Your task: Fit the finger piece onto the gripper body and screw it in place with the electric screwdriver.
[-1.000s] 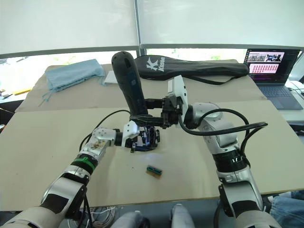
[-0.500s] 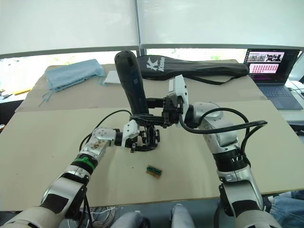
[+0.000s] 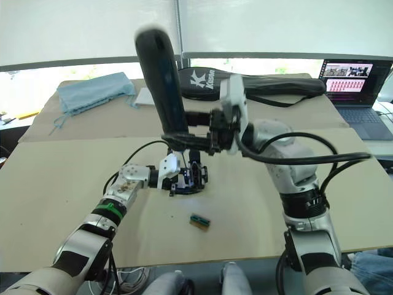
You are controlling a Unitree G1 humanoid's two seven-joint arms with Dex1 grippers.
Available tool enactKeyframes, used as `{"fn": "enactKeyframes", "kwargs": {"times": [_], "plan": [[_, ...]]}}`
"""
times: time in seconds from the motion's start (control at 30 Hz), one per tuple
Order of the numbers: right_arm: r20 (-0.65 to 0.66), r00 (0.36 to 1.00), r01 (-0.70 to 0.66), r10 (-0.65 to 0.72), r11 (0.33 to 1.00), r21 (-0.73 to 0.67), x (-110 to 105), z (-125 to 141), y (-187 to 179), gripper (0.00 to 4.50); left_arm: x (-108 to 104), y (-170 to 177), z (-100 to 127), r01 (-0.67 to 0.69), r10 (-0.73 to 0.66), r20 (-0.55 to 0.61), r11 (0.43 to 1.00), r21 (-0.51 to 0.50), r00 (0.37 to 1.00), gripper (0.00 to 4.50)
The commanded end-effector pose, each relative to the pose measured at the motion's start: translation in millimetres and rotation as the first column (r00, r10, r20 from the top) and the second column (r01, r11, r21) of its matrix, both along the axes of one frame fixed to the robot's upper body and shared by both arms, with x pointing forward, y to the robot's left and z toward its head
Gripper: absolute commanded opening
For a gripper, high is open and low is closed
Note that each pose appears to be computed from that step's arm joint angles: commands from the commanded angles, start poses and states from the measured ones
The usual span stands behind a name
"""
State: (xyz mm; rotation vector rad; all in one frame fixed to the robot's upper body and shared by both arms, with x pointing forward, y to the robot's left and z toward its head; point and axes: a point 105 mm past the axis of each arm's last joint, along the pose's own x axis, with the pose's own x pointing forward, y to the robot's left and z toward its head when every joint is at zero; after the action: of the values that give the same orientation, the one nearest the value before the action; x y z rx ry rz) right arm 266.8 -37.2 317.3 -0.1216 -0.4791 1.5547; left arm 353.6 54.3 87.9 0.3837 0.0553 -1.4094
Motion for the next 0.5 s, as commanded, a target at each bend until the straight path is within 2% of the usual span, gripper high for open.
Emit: {"fn": "enactKeyframes", "kwargs": {"times": [0.03,0.1,0.17,0.27,0.33,0.5], "plan": [[0.044,0.996,-0.079,0.077,0.996,0.048,-25.3,18.2,-0.2,1.88,0.8,-0.5,-2.4,-0.013,0.013,-0.01,1.0,0.005,1.0,2.34],[0.009,0.989,-0.15,0.15,0.988,0.041,-37.5,18.1,1.0,1.88,5.6,1.7,-0.6,-0.038,0.038,-0.017,0.999,0.011,0.999,2.34],[-0.033,0.981,-0.188,0.189,0.982,0.033,-43.2,15.6,1.6,1.88,7.9,6.1,2.6,-0.045,0.045,-0.019,0.999,0.015,0.999,3.37],[-0.07,0.973,-0.221,0.219,0.975,-0.015,-48.7,1.7,1.3,1.88,7.2,15.7,7.7,-0.014,0.007,0.088,0.997,0.079,0.996,4.44],[-0.092,0.966,-0.248,0.243,0.967,-0.055,-53.8,-12.1,0.7,1.88,4.0,21.1,12.6,0.024,-0.035,0.104,0.994,0.104,0.994,4.44],[-0.113,0.964,-0.253,0.239,0.958,-0.134,-59.0,-48.5,-3.3,1.88,-25.7,30.2,22.0,0.215,-0.226,0.075,0.967,0.136,0.971,4.5]]}}
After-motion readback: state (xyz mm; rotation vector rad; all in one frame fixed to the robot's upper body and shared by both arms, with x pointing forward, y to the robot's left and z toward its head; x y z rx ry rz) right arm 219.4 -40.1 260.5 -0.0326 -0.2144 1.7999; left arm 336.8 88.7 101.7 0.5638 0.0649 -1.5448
